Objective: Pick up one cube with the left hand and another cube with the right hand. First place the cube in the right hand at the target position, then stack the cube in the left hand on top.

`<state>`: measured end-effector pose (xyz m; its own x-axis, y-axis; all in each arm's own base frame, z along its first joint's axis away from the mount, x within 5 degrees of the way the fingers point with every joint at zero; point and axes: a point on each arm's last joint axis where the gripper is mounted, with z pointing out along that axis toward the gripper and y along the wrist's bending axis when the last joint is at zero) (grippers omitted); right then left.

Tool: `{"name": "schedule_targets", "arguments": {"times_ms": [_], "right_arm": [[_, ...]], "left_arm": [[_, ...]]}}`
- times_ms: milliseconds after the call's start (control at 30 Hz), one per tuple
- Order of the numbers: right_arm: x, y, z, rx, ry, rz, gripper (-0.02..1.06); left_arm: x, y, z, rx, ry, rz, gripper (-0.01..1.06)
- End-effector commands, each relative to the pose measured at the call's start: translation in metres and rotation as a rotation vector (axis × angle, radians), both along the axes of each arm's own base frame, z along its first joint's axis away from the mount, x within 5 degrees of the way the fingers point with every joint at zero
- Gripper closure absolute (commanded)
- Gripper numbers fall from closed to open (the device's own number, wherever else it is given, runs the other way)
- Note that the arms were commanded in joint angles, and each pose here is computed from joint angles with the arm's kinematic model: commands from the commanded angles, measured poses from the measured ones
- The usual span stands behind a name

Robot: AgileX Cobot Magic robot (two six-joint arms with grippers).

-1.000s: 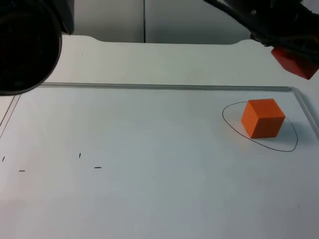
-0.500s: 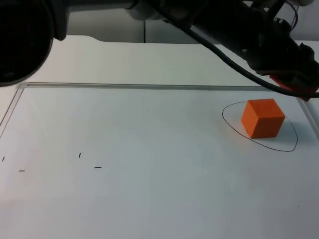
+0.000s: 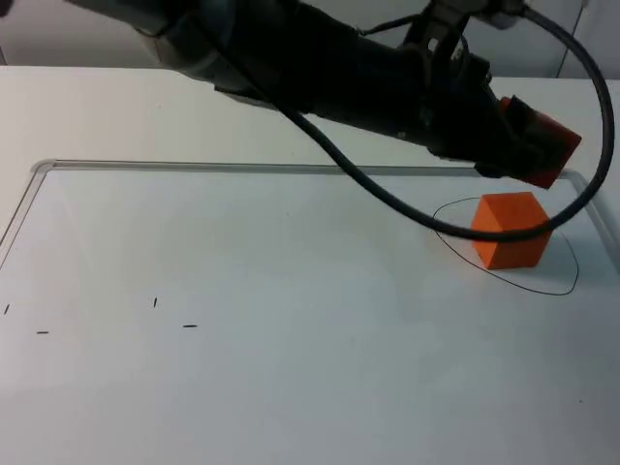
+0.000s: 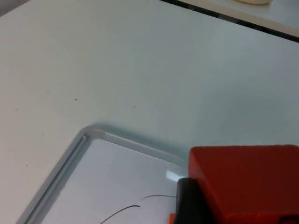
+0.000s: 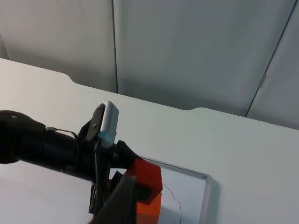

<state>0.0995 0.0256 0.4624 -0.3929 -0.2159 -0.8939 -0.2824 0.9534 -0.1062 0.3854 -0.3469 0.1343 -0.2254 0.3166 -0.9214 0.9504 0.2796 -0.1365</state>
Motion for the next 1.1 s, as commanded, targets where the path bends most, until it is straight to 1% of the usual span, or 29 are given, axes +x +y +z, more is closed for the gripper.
{"name": "schedule_targets", "arguments": {"times_ms": [0,67,133,200,400,533,767,1067], "right_arm": [[-0.002,-0.001,0.002,-0.003,-0.026,-0.001,0.0],[-0.002,-0.001,0.002,-0.005,-0.027,-0.002,0.0],[-0.002,-0.003,0.002,-0.018,-0.031,-0.011,0.0],[-0.002,-0.003,0.002,-0.022,-0.032,-0.013,0.0],[-0.001,-0.003,0.003,-0.022,-0.034,-0.013,0.0],[-0.001,-0.004,0.002,-0.028,-0.035,-0.018,0.0],[-0.001,-0.005,0.002,-0.044,-0.037,-0.03,0.0],[0.004,-0.004,0.001,-0.049,-0.023,-0.03,0.0]], "left_arm": [[-0.006,-0.005,-0.003,-0.016,-0.016,-0.042,1.05],[-0.007,-0.005,-0.004,-0.02,-0.023,-0.059,1.05],[-0.011,-0.007,-0.006,-0.047,-0.036,-0.121,1.05],[-0.013,-0.009,-0.009,-0.042,-0.055,-0.138,1.05],[-0.009,-0.012,-0.019,-0.037,-0.075,-0.148,1.05],[-0.002,-0.019,-0.017,-0.072,-0.083,-0.159,1.05],[0.0,-0.022,-0.032,-0.081,-0.053,-0.172,1.05],[0.007,-0.016,-0.034,-0.067,-0.063,-0.144,1.05]]}}
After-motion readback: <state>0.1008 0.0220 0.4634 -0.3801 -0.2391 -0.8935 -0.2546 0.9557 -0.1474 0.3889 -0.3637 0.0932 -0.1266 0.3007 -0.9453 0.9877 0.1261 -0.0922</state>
